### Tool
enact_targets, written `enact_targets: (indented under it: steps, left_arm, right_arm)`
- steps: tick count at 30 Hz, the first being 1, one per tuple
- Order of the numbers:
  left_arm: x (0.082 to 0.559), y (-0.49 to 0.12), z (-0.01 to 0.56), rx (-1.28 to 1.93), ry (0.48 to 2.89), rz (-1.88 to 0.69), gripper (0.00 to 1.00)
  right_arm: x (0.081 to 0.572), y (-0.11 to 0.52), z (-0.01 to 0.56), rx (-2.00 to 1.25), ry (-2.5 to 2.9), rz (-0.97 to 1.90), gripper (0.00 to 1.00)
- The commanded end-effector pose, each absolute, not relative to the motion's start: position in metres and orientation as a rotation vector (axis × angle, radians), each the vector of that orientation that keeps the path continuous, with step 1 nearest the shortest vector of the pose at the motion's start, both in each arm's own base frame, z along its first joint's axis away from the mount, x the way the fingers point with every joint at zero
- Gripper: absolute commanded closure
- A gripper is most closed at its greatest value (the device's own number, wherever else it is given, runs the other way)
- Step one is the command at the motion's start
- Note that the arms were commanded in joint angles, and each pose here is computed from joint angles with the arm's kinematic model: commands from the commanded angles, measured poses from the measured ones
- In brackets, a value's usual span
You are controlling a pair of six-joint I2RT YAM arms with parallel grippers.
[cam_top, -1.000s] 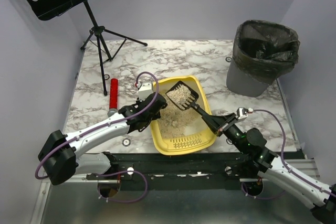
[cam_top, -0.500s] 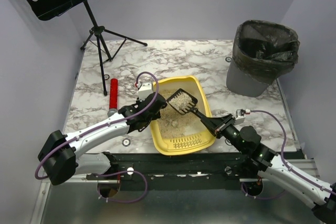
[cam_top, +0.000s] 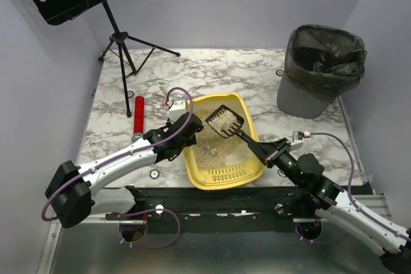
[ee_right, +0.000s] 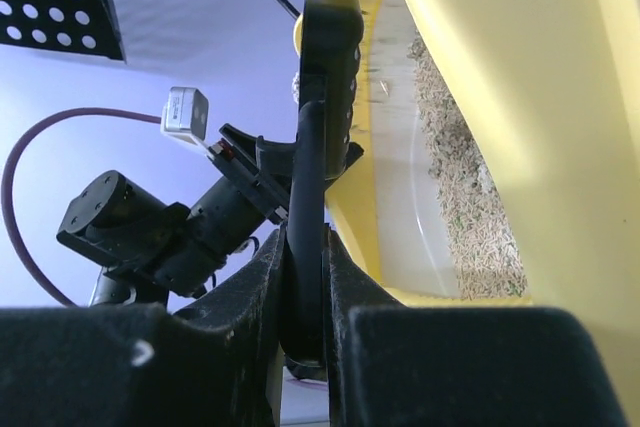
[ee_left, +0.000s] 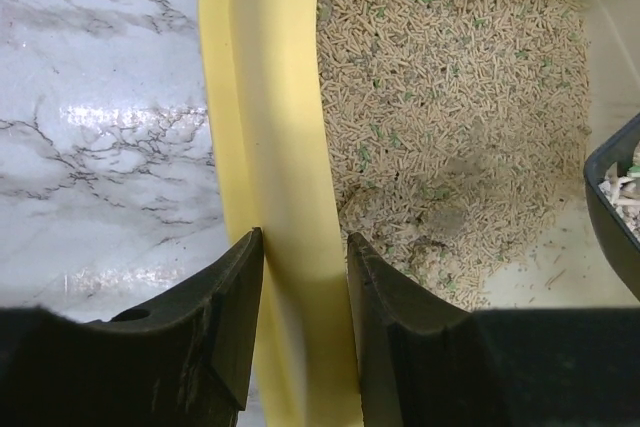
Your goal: Clean the litter box
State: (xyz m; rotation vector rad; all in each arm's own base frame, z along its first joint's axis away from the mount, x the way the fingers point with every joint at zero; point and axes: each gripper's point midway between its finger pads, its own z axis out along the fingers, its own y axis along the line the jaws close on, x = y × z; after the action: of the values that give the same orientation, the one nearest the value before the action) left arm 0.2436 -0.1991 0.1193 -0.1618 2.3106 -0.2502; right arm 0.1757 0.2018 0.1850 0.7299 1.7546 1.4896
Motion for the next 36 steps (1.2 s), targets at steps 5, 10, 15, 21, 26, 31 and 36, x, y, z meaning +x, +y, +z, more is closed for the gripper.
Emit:
enact_targets:
  steps: [5, 10, 15, 21, 26, 31, 36]
  left_arm:
    - [0.253, -0.220, 0.148, -0.168, 2.216, -0.412, 0.54]
    - [0.253, -0.217, 0.145, -0.168, 2.214, -0.393, 0.54]
    - [0.250, -0.218, 0.142, -0.154, 2.231, -0.404, 0.54]
    - [0.253, -0.227, 0.145, -0.134, 2.225, -0.441, 0.56]
    - [0.253, -0.223, 0.141, -0.136, 2.234, -0.402, 0.56]
    - [0.251, -0.222, 0.143, -0.133, 2.235, -0.410, 0.56]
    - [0.251, -0.218, 0.145, -0.146, 2.232, -0.394, 0.56]
  right_arm:
    - [0.178, 0.211, 0.182, 0.628, 1.852, 1.383, 0.99]
    - [0.185, 0.205, 0.198, 0.643, 1.812, 1.347, 0.99]
    - [0.181, 0.211, 0.206, 0.548, 1.894, 1.282, 0.99]
    - [0.188, 0.209, 0.225, 0.673, 1.555, 1.592, 0.99]
    - [0.187, 0.206, 0.210, 0.621, 1.775, 1.363, 0.99]
    - [0.182, 0.205, 0.209, 0.670, 1.714, 1.471, 0.99]
    - [0.175, 0.210, 0.199, 0.681, 1.772, 1.501, 0.99]
